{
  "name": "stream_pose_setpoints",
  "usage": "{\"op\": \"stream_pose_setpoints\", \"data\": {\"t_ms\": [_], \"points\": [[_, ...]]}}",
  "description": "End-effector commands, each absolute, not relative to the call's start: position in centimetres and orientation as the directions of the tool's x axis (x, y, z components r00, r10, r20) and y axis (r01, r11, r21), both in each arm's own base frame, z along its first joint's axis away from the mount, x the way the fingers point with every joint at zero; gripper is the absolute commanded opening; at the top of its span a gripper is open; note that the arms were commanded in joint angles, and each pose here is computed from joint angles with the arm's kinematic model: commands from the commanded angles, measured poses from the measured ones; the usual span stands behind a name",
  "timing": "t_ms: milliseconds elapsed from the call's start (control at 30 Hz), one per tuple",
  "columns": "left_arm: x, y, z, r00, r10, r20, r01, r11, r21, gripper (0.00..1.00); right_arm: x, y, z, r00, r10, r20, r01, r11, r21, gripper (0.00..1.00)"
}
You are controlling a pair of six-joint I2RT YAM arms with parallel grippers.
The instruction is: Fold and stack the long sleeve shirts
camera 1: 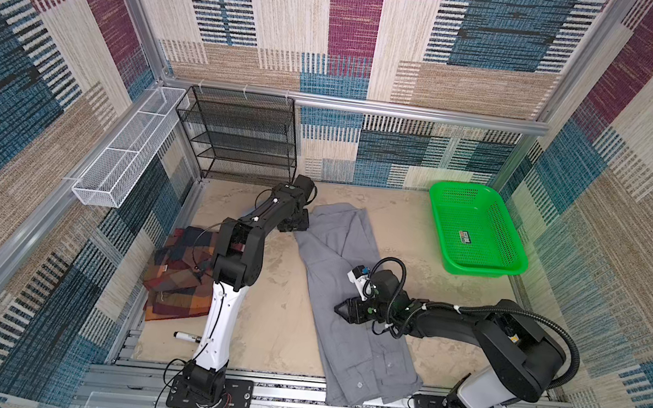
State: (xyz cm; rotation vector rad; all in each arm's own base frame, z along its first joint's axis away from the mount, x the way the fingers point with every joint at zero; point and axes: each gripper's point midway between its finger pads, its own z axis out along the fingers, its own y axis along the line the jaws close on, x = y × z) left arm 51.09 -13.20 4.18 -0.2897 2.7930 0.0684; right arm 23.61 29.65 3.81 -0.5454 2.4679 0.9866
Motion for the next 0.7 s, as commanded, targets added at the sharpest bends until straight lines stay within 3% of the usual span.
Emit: {"op": "stream_pose_setpoints", "data": {"t_ms": [0, 300, 667], "points": [[51.6, -13.6, 3.9, -0.929, -0.175, -0.326, -0.184, 0.983, -0.003, 0.37, 23.1, 29.7, 3.5, -0.836, -0.219, -0.503, -0.506, 0.660, 0.555, 0.59], [53.9, -15.7, 4.9, -0.934, -0.171, -0.314, -0.156, 0.985, -0.073, 0.00, 22.4, 29.6, 2.7, -0.850, -0.212, -0.482, -0.492, 0.648, 0.581, 0.59], [54.9, -16.1, 8.2, -0.907, -0.272, -0.321, -0.246, 0.962, -0.119, 0.01, 21.0, 29.4, 0.9, -0.878, -0.197, -0.436, -0.453, 0.636, 0.625, 0.58]]}}
